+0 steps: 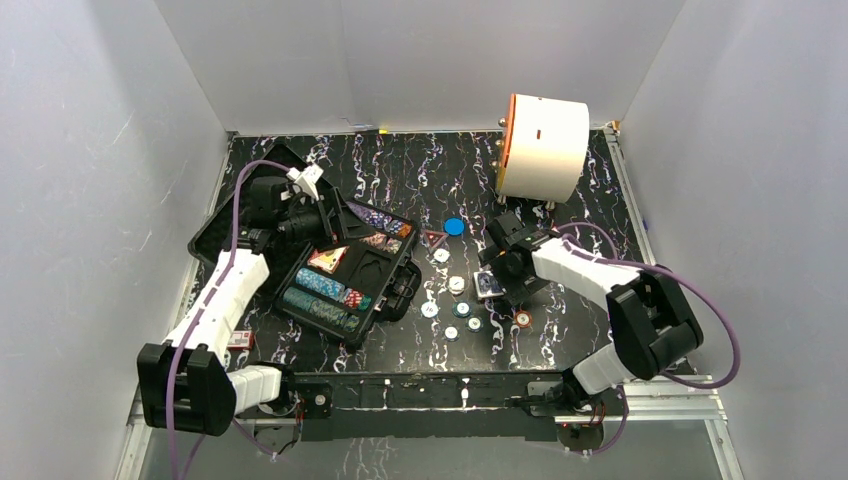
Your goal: Pack up texas hold em set
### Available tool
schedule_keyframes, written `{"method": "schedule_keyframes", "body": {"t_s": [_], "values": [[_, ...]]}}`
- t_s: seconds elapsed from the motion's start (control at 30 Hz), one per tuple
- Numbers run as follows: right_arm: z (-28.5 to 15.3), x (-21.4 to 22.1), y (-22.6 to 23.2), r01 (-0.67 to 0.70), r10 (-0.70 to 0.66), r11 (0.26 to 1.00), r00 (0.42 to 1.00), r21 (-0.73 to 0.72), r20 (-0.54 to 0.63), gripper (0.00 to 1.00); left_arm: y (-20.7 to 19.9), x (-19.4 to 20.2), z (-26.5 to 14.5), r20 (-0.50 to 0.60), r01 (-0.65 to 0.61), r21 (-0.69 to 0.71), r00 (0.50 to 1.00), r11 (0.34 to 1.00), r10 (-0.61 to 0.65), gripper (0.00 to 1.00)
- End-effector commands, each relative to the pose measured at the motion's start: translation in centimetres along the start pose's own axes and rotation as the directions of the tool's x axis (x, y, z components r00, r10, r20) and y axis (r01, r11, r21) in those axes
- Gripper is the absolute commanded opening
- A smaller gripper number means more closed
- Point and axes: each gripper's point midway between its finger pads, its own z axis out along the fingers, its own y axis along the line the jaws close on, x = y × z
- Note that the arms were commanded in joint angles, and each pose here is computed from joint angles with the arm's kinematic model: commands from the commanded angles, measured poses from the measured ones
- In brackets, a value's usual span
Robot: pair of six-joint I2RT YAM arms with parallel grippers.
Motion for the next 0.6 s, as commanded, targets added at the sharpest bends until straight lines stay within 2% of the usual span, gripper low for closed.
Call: {"method": "schedule_keyframes", "body": {"t_s": [0.0,0.23,0.3,0.43,0.57], "values": [[0.6,-0.8,1.0,-0.087,0.086,0.996,0.995,0.027,0.053,0.96,-1.6,0.4,-0.9,0.011,-0.023,0.059,1.0,0.998,0.022,0.82],[1.7,-1.4,0.9,-0.083,0.072,0.991,0.992,0.108,0.099,0.94,-1.7,0.6,-1.1,0.018,-0.027,0.06,0.999,0.998,0.026,0.82],[2.0,-1.8,1.0,-0.064,0.051,0.992,0.991,0.107,0.121,0.9,-1.7,0.6,-1.2,0.029,-0.033,0.05,0.999,0.998,0.031,0.82],[2.7,-2.0,0.9,0.038,-0.057,0.99,0.99,0.139,0.131,0.83,-0.9,1.0,-1.3,0.018,-0.013,0.007,1.0,1.0,0.013,0.82],[3.4,-1.5,-0.2,0.103,-0.125,0.973,0.988,0.206,0.096,0.84,-0.6,1.4,-1.6,0.012,-0.005,-0.012,1.0,1.0,0.005,0.82]]}}
